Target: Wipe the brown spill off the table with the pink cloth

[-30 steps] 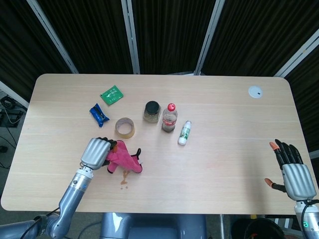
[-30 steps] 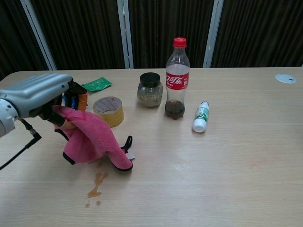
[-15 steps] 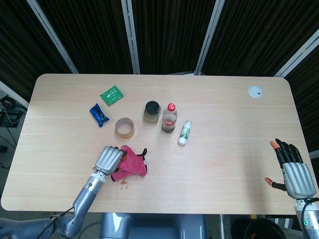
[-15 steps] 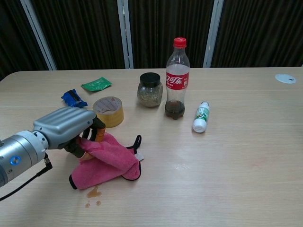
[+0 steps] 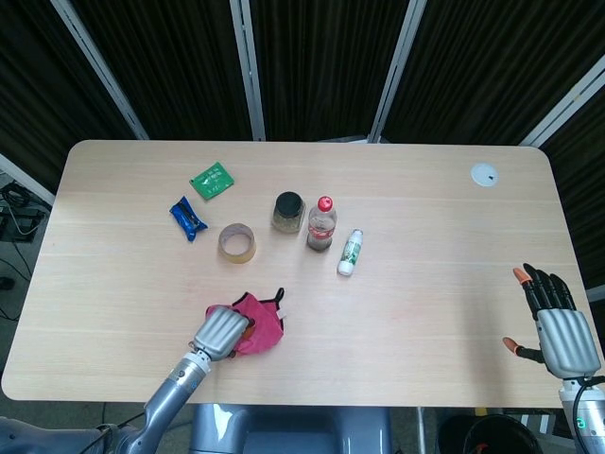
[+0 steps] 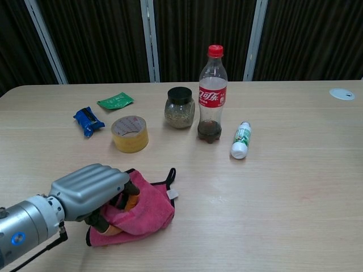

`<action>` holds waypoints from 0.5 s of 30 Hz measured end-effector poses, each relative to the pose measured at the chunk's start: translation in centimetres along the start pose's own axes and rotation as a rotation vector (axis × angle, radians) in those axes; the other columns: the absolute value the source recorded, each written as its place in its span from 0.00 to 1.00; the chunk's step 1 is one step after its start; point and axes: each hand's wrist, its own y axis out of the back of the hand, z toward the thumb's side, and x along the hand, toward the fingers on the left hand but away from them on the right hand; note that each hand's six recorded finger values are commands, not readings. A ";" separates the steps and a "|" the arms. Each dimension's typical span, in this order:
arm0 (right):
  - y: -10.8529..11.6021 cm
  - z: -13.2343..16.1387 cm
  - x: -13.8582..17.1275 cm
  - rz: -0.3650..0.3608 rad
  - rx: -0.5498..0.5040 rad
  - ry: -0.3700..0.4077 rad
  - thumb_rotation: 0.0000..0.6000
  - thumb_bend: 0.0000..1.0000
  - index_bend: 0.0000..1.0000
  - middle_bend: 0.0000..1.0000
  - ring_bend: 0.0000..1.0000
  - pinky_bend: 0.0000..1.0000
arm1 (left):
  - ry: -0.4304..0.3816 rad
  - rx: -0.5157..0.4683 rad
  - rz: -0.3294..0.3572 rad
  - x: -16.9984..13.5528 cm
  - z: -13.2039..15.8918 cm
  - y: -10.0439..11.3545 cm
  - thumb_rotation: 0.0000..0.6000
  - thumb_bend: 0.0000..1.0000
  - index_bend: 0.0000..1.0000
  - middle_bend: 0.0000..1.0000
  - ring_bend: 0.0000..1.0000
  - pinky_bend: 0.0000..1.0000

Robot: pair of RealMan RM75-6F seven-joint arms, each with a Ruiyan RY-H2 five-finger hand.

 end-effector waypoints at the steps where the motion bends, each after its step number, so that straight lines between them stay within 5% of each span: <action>1: 0.0 0.0 0.0 0.000 0.000 0.000 1.00 0.01 0.00 0.00 0.00 0.03 | -0.010 -0.004 -0.005 -0.3 0.3 -0.1 1.00 0.58 0.82 0.59 0.51 0.57; 15: 0.1 0.0 0.1 -0.005 0.005 -0.004 1.00 0.01 0.00 0.00 0.00 0.03 | -0.089 -0.053 -0.072 -3.9 2.4 -1.8 1.00 0.58 0.82 0.59 0.51 0.57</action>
